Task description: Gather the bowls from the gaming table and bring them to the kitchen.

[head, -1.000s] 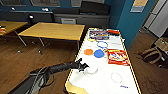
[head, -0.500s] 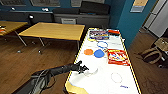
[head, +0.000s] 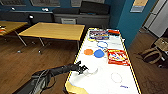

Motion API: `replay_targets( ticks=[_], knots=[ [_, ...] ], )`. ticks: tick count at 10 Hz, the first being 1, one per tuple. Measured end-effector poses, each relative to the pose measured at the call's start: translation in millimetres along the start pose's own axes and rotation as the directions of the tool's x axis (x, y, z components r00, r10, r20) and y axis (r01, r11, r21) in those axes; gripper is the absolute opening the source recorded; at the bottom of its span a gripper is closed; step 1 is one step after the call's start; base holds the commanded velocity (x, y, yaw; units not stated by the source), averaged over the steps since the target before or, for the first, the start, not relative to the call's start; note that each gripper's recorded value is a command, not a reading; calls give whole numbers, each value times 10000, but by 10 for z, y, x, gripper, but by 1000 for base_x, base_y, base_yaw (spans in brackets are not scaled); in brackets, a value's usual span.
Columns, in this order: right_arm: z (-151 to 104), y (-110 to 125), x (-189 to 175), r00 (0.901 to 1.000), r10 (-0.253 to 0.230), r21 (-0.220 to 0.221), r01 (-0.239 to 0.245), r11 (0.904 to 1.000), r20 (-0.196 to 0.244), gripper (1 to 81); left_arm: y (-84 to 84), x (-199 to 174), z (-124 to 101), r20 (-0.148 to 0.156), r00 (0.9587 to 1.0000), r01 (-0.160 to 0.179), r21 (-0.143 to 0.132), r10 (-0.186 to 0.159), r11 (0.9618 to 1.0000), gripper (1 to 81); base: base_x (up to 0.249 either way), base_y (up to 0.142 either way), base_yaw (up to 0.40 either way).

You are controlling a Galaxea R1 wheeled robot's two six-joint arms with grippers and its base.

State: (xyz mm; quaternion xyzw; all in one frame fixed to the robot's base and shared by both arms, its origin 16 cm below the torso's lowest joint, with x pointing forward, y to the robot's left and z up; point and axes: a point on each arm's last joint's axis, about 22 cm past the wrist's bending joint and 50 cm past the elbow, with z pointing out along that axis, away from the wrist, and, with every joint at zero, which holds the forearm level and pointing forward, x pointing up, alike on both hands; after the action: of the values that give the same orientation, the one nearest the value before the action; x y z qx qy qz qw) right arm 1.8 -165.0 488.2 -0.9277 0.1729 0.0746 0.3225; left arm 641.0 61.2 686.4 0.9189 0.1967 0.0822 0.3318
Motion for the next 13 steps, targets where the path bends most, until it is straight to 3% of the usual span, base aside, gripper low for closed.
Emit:
replay_targets(
  ticks=[4,6,8,9,10,11,13],
  knots=[
    [24,-31,47,10000,-93,3,93,10000,5,10,-175,-59,93,-7,9992,393,314,-393,9987,811,0,0,0],
    [39,-31,63,9999,-121,-55,121,9999,34,10,-168,-70,172,-94,9994,347,471,-343,9983,811,0,0,0],
    [73,-47,72,9999,-152,-74,152,9999,41,10,-227,-323,342,162,9995,271,611,-281,9978,811,0,0,0],
    [92,-32,72,9998,-178,-150,179,9997,60,10,-170,-360,376,175,9996,213,580,-224,9981,10,0,0,0],
    [99,-7,67,9998,-188,-232,190,9995,84,10,-209,-388,410,136,9981,-609,637,602,9961,10,0,0,0],
    [103,-1,81,9997,-215,-258,217,9994,72,10,-232,-515,480,168,9999,-13,462,5,9989,10,0,0,0],
    [121,3,89,9997,-230,-292,232,9993,57,10,-177,-585,521,161,9986,-501,383,495,9980,10,0,0,0]
  ],
)
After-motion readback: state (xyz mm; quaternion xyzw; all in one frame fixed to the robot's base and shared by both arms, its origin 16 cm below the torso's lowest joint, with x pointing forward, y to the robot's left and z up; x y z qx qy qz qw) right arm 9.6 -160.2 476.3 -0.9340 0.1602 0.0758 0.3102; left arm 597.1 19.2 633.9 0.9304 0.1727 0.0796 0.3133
